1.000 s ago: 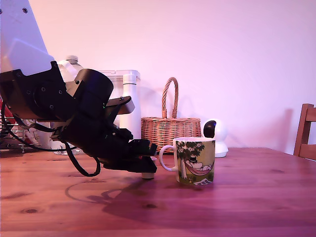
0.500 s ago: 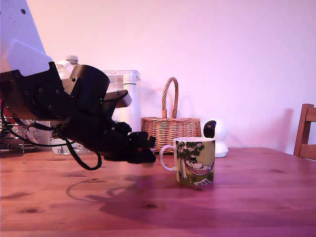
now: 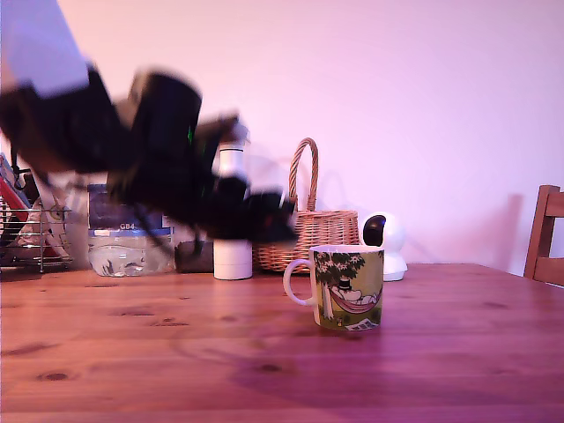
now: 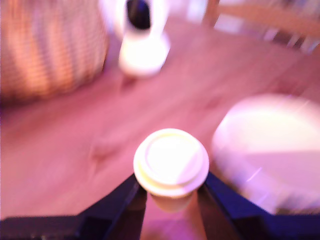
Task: Pick up the coffee capsules from the table one by one and drop them inside the nearest coffee cup
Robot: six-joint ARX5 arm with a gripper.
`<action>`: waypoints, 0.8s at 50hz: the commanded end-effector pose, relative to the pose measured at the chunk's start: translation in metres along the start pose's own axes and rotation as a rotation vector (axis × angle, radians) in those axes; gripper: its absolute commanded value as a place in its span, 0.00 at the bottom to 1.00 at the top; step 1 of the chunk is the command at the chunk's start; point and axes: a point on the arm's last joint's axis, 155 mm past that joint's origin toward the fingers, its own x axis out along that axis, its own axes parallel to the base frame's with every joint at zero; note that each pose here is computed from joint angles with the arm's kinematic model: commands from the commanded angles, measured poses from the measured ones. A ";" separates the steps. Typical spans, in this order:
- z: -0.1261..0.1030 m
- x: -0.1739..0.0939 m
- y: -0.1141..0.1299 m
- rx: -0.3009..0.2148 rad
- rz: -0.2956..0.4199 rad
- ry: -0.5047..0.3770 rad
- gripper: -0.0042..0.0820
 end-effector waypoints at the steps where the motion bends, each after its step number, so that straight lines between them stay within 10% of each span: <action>1: 0.005 -0.003 -0.006 0.026 -0.010 -0.004 0.21; 40: 0.026 0.005 -0.071 0.149 -0.139 0.181 0.21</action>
